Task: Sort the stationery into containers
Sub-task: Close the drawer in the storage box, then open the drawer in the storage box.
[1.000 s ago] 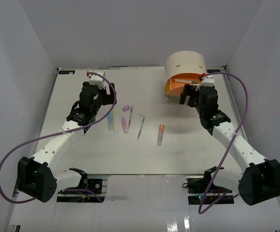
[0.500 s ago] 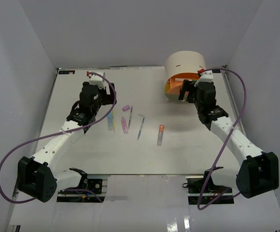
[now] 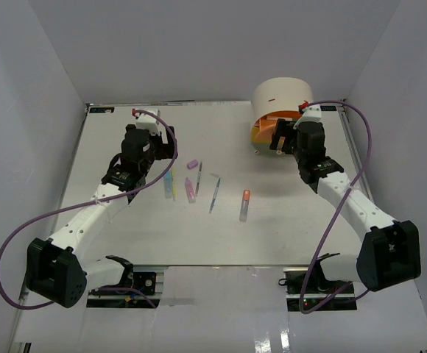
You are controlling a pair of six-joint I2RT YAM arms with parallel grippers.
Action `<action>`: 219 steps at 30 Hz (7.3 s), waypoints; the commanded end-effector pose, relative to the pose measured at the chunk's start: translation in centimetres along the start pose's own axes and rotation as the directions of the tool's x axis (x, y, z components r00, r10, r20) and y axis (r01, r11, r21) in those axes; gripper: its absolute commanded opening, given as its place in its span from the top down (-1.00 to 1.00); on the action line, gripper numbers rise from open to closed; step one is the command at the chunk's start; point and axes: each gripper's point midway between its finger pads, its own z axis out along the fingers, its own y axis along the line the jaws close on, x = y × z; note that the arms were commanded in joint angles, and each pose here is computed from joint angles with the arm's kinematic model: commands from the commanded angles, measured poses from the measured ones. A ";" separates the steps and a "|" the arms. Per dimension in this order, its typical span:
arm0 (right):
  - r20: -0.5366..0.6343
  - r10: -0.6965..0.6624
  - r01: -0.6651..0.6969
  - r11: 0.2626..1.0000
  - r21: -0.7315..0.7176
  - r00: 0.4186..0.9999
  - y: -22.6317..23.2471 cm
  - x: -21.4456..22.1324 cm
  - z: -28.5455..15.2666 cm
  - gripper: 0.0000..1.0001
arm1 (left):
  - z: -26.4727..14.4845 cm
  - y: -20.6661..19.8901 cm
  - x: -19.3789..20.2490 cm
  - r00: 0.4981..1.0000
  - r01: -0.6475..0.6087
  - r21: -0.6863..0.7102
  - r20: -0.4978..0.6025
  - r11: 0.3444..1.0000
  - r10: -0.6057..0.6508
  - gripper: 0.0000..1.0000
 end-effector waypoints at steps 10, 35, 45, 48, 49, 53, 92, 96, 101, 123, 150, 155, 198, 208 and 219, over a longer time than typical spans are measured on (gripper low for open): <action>0.114 0.055 -0.056 0.998 0.011 0.992 0.6 -3.8 1.4 -0.85 | -0.5 0.3 -1.2 1.000 0.003 -0.013 0.030 1.000 -0.003 -0.96; 0.155 0.110 -0.122 0.990 0.074 0.982 -0.3 -4.1 4.3 -0.82 | -0.4 0.2 -1.2 0.999 0.002 -0.011 0.033 1.000 -0.002 -0.96; 0.190 0.139 -0.160 0.982 0.100 0.972 -0.8 -4.9 4.4 -0.82 | -0.6 0.3 -1.3 0.999 0.004 -0.012 0.039 1.000 -0.003 -0.96; 0.199 0.142 -0.166 0.980 0.111 0.970 -0.9 -5.1 4.5 -0.82 | -0.6 0.2 -1.4 0.999 0.004 -0.010 0.040 1.000 -0.004 -0.96; 0.204 0.142 -0.167 0.979 0.114 0.969 -1.0 -5.2 4.5 -0.82 | -0.6 0.2 -1.4 0.999 0.003 -0.010 0.042 1.000 -0.002 -0.96; 0.212 0.144 -0.171 0.979 0.114 0.967 -1.1 -5.4 4.7 -0.82 | -0.7 0.2 -1.5 0.999 0.003 -0.010 0.043 1.000 -0.003 -0.96; 0.085 0.335 -0.332 0.942 -0.045 0.938 -3.1 2.0 -1.0 -0.80 | -0.5 0.0 -1.1 0.999 0.007 0.003 0.034 1.000 -0.007 -0.96; 0.094 0.343 -0.340 0.939 -0.050 0.935 -3.4 2.4 0.0 -0.88 | -0.5 0.0 -1.0 0.999 0.007 0.003 0.033 1.000 -0.007 -0.96; 0.086 0.381 -0.374 0.923 -0.087 0.921 -3.1 2.5 1.2 -0.97 | -0.4 0.0 -1.0 0.999 0.007 0.004 0.032 1.000 -0.007 -0.96; 0.130 0.410 -0.398 0.911 -0.110 0.903 -2.6 1.4 6.0 -0.22 | -0.6 0.3 -1.2 0.999 -0.005 -0.012 0.042 1.000 0.005 -0.96; 0.131 0.423 -0.408 0.904 -0.124 0.897 -2.3 1.1 7.5 0.24 | -0.5 0.1 -1.0 0.999 -0.006 0.001 0.036 1.000 0.006 -0.96; 0.131 0.419 -0.405 0.907 -0.118 0.899 -2.4 1.3 7.4 0.50 | -0.5 0.1 -1.1 0.999 -0.008 0.002 0.036 1.000 0.008 -0.96; 0.020 0.427 -0.422 0.900 -0.111 0.904 -2.4 6.6 -0.6 0.58 | -0.2 -0.4 -0.7 1.000 0.006 0.024 0.019 1.000 -0.006 -0.96; 0.002 0.423 -0.419 0.899 -0.128 0.906 -1.8 6.6 -0.5 0.52 | 0.0 -0.5 -0.3 1.000 0.010 0.022 0.004 1.000 -0.010 -0.96; 0.007 0.428 -0.425 0.898 -0.118 0.904 -1.5 6.1 -0.6 0.28 | 0.2 -0.6 0.0 1.000 0.014 0.027 -0.007 1.000 -0.014 -0.96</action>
